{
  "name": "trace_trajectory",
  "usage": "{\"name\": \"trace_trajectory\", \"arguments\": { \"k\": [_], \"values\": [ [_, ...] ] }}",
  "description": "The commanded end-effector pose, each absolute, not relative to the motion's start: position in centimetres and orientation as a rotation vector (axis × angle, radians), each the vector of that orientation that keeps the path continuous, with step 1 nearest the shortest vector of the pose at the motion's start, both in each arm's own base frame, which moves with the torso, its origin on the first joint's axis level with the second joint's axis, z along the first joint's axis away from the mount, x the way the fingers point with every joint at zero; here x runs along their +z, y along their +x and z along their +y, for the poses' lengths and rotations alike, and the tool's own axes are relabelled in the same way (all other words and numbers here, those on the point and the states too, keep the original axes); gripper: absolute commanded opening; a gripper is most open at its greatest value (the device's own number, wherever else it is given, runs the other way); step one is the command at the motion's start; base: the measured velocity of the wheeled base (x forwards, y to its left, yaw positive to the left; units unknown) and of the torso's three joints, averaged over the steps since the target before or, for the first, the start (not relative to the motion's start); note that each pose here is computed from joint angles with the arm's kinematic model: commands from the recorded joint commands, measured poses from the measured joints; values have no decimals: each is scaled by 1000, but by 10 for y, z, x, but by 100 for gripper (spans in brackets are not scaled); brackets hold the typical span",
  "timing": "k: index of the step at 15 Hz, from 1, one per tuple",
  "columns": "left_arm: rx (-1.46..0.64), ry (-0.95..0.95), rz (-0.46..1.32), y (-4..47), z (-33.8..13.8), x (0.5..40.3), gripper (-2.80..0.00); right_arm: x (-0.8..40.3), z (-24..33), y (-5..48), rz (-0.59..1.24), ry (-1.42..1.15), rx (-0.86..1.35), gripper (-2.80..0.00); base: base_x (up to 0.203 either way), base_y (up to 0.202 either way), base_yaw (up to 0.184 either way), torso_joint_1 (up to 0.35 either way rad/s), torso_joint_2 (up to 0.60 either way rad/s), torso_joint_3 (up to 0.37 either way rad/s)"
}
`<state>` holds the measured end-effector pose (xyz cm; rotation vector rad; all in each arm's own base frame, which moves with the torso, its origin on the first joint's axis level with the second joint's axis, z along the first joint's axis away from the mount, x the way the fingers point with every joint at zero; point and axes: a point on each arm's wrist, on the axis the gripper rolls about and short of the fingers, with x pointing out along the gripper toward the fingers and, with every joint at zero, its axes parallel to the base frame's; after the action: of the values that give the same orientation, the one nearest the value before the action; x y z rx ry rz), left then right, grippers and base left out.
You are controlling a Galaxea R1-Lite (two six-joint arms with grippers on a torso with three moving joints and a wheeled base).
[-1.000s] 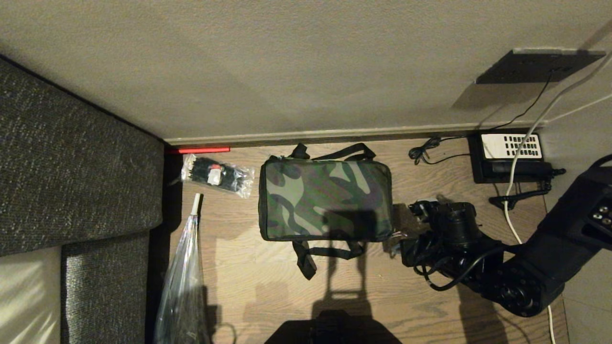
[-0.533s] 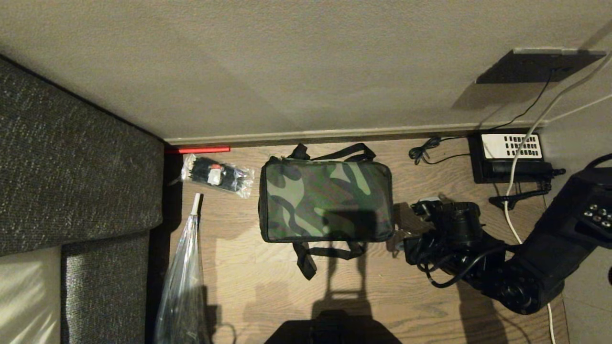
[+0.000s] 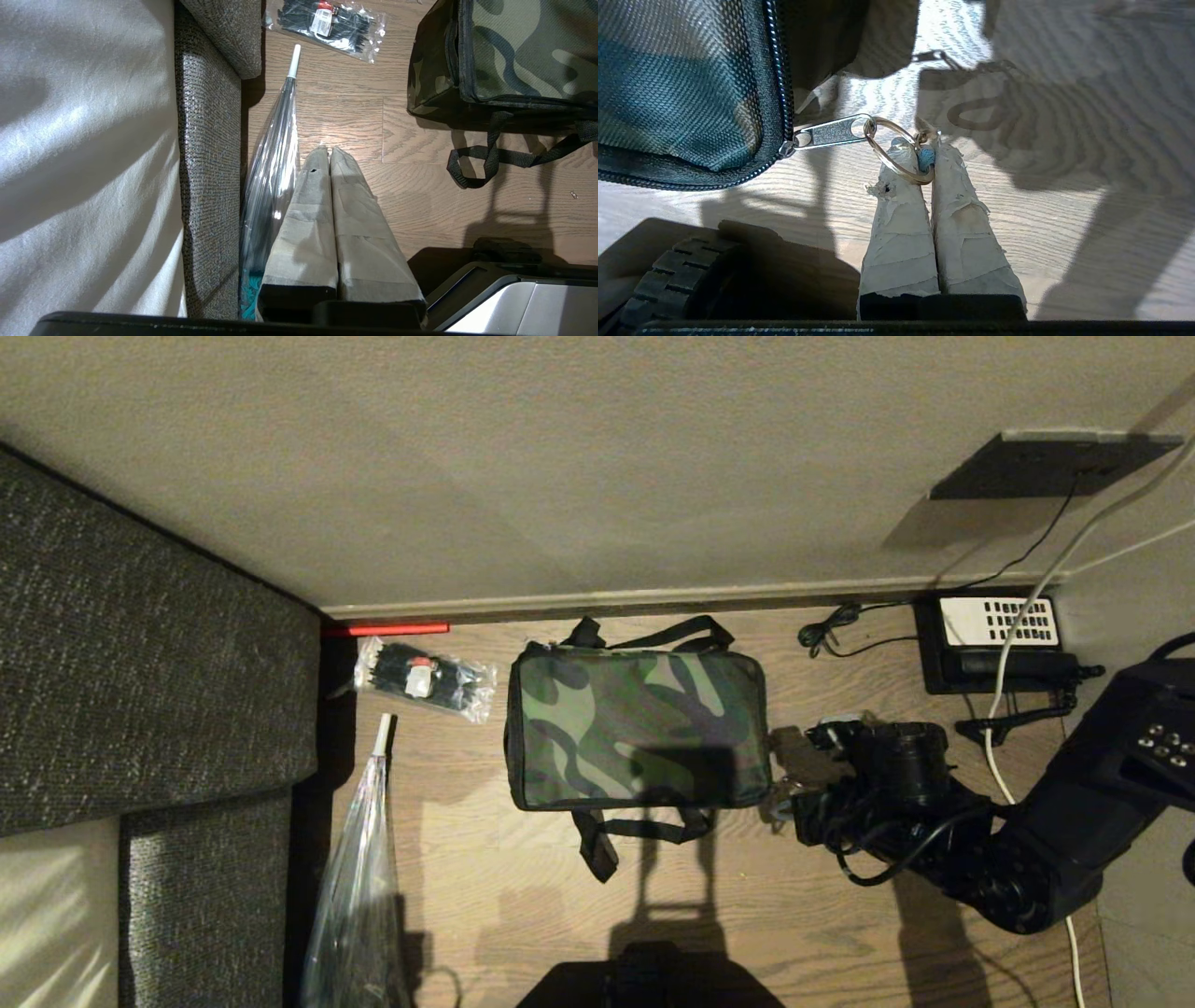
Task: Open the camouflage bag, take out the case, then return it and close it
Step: Open the top of the storage box
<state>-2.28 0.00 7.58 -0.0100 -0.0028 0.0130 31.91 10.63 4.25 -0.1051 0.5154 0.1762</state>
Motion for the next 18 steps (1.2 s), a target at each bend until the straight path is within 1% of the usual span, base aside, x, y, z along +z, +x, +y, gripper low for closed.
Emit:
{"name": "trace_trajectory", "arguments": {
  "k": [1, 8, 18],
  "values": [
    [14, -11, -2, -23, 0, 75, -280, 44, 103, 322, 506, -98, 172, -280, 0, 0, 0, 0, 0, 0],
    [14, -11, -2, -23, 0, 75, -280, 54, 108, 339, 454, -85, 176, -280, 0, 0, 0, 0, 0, 0],
    [14, -11, -2, -23, 0, 75, -280, 83, 119, 354, 360, -62, 201, -280, 0, 0, 0, 0, 0, 0]
  ]
}}
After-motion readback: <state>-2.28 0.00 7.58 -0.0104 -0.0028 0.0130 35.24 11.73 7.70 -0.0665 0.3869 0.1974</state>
